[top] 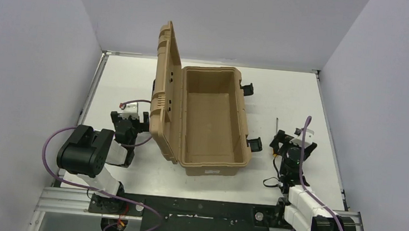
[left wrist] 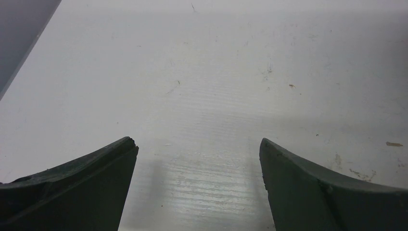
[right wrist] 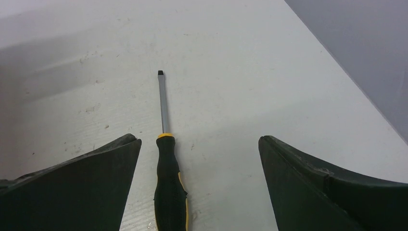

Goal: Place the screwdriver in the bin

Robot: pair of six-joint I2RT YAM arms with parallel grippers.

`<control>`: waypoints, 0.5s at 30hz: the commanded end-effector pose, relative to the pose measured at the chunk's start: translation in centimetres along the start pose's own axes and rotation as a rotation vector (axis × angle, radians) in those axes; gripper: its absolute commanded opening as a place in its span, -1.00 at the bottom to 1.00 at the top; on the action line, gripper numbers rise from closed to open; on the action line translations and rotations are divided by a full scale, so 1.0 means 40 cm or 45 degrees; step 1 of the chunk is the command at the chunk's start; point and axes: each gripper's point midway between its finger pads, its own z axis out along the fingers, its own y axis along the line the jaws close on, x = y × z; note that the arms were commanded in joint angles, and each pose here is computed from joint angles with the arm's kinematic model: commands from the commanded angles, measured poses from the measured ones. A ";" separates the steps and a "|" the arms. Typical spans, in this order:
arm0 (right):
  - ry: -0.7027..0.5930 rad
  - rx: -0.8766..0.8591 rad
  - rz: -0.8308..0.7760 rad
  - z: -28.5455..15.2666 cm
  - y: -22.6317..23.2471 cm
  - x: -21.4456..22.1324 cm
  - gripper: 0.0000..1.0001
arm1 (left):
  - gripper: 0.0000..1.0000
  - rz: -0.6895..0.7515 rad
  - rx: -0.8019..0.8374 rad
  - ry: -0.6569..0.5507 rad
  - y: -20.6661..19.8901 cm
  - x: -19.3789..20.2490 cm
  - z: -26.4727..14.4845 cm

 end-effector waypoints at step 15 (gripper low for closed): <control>0.900 -0.080 -0.047 0.057 0.132 -0.026 0.83 | 0.94 -0.029 -0.013 -0.115 0.002 -0.068 0.019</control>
